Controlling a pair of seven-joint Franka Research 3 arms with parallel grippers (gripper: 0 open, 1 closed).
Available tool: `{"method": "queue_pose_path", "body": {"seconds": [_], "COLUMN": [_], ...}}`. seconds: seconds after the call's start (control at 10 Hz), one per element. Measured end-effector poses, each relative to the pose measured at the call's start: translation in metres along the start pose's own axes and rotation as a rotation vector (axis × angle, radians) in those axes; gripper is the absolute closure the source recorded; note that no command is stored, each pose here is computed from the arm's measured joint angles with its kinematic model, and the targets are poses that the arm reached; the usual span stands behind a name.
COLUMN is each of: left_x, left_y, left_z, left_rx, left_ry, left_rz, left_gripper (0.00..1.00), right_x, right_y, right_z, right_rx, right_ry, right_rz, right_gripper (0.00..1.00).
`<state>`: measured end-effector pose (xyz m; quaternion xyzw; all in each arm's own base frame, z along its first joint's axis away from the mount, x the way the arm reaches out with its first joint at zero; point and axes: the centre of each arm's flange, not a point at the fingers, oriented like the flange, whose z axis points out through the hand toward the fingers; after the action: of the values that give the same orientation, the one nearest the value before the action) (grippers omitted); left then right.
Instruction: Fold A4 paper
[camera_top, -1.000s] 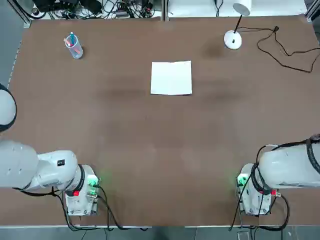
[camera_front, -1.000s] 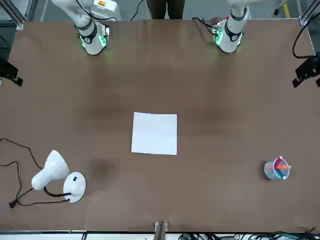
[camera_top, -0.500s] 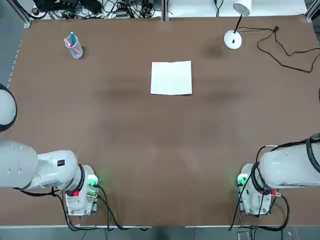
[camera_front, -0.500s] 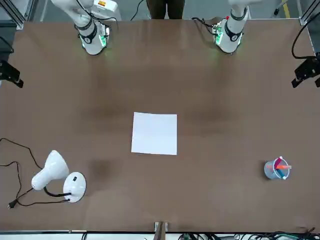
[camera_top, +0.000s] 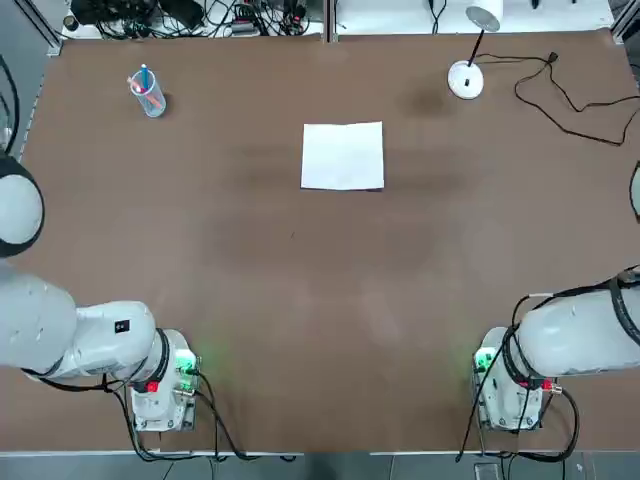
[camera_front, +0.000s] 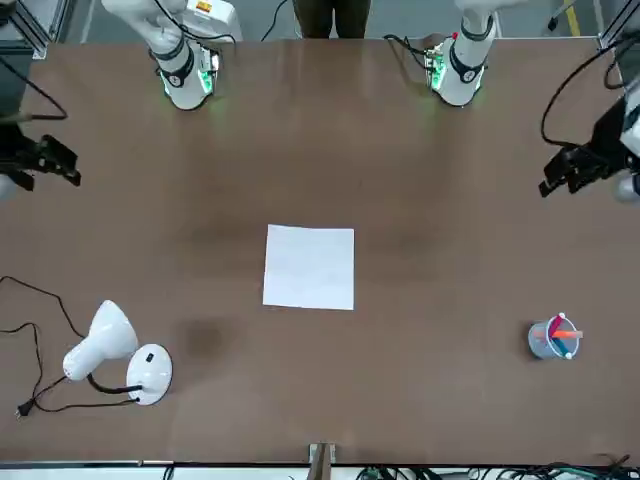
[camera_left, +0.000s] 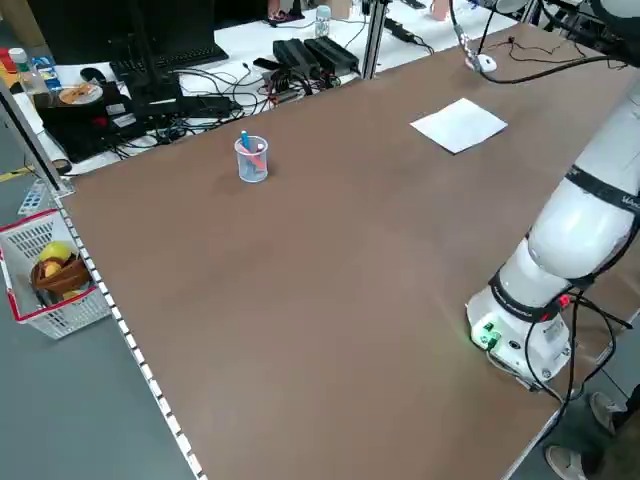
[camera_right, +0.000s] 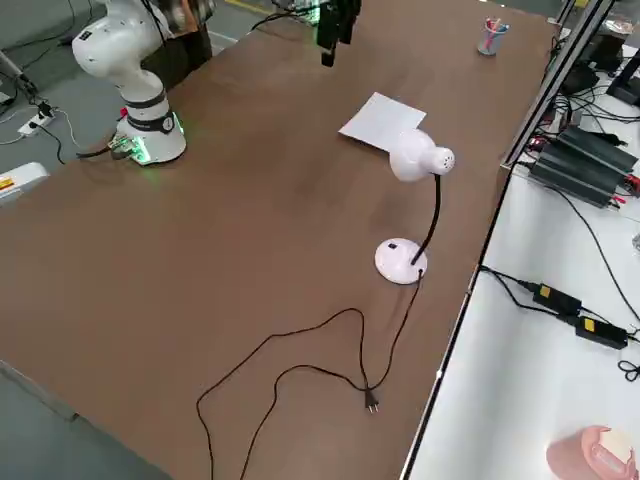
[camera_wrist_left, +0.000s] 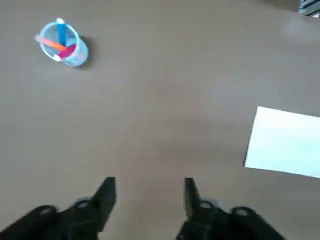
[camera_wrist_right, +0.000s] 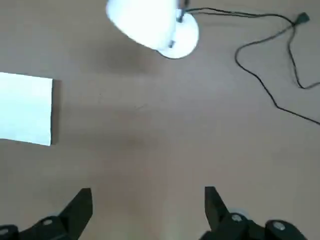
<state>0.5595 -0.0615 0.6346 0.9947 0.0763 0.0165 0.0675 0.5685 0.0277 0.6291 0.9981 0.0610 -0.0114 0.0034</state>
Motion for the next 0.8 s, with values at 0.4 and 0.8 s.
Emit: {"method": "queue_pose_path", "body": {"seconds": [0.4,0.8], "left_x": [-0.005,0.008], "left_y": [0.095,0.208], "left_z": [0.029,0.170], "left_rx": [-0.113,-0.126], "left_ry": [0.020,-0.023], "left_rz": [-0.113,-0.139], "left_gripper": [0.99,0.99], "right_x": [0.013,0.012], "right_y": [-0.056,-0.066], "right_z": [0.073,0.167], "right_rx": [0.100,0.229], "right_ry": [-0.022,-0.026], "right_rz": [-0.014,0.071], "right_gripper": [0.01,0.07]}}
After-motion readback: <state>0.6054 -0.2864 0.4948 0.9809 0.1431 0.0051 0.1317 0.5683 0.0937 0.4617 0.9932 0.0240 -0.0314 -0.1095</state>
